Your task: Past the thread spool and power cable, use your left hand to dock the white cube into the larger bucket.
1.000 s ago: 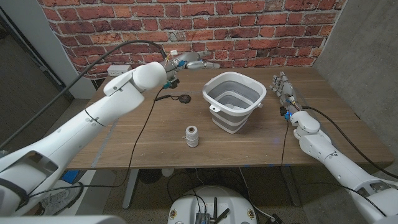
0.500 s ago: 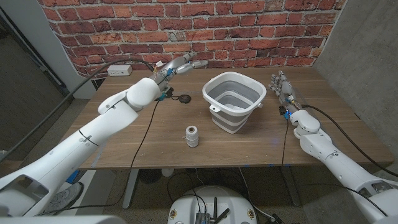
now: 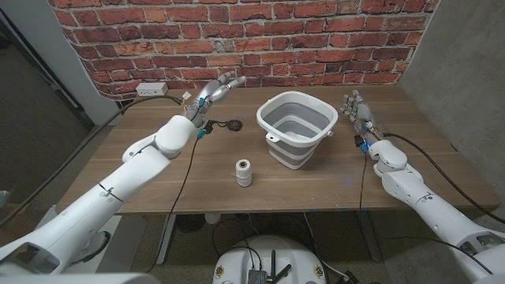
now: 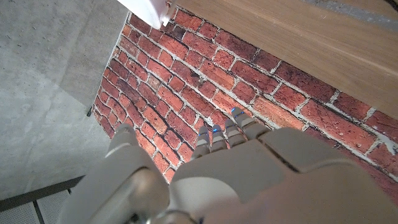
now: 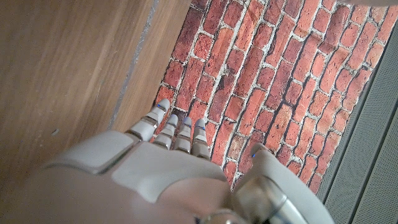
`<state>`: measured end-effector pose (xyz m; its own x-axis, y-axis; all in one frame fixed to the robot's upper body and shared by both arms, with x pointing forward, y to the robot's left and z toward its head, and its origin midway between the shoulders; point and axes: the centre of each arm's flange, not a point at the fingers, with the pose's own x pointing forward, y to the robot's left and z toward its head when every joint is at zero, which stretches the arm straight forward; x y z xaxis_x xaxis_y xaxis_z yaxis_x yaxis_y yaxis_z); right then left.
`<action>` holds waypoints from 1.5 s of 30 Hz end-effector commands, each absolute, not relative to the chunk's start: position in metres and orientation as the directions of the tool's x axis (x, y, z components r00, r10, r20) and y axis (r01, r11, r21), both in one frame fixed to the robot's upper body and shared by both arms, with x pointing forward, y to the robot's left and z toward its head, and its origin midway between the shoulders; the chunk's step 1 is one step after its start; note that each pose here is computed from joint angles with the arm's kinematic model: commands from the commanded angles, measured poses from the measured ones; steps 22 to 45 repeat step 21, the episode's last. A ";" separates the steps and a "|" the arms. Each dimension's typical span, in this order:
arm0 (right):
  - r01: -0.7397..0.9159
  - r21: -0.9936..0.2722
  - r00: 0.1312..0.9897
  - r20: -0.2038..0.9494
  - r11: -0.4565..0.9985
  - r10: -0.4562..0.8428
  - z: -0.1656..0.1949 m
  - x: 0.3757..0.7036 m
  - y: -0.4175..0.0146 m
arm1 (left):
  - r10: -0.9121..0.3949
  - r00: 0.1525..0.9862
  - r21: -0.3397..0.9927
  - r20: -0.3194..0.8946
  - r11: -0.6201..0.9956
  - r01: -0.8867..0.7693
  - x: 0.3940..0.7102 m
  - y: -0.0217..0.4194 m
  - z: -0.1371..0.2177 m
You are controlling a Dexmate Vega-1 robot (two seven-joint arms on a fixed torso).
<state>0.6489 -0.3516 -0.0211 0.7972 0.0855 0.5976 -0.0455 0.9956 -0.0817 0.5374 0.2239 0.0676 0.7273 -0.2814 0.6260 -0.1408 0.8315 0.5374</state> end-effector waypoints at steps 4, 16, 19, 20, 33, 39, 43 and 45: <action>-0.054 -0.057 0.790 0.608 0.997 0.077 -0.025 0.646 -0.350 | -0.209 0.719 0.364 0.663 0.929 -0.066 0.569 0.253 0.034; -0.058 -0.032 0.797 0.601 0.998 0.066 -0.029 0.643 -0.343 | -0.135 0.737 0.249 0.663 0.967 -0.047 0.594 0.268 0.000; -0.057 -0.022 0.802 0.594 0.998 0.059 -0.033 0.644 -0.341 | -0.115 0.739 0.213 0.664 0.976 -0.039 0.597 0.270 -0.009; -0.056 -0.019 0.804 0.592 0.998 0.057 -0.034 0.644 -0.340 | -0.111 0.743 0.206 0.661 0.978 -0.037 0.599 0.270 -0.013; -0.054 -0.016 0.805 0.590 0.998 0.053 -0.034 0.644 -0.339 | -0.107 0.747 0.197 0.656 0.980 -0.033 0.600 0.271 -0.016; -0.054 -0.016 0.805 0.590 0.998 0.053 -0.034 0.644 -0.339 | -0.107 0.747 0.197 0.656 0.980 -0.033 0.600 0.271 -0.016; -0.054 -0.016 0.805 0.590 0.998 0.053 -0.034 0.644 -0.339 | -0.107 0.747 0.197 0.656 0.980 -0.033 0.600 0.271 -0.016; -0.054 -0.016 0.805 0.590 0.998 0.053 -0.034 0.644 -0.339 | -0.107 0.747 0.197 0.656 0.980 -0.033 0.600 0.271 -0.016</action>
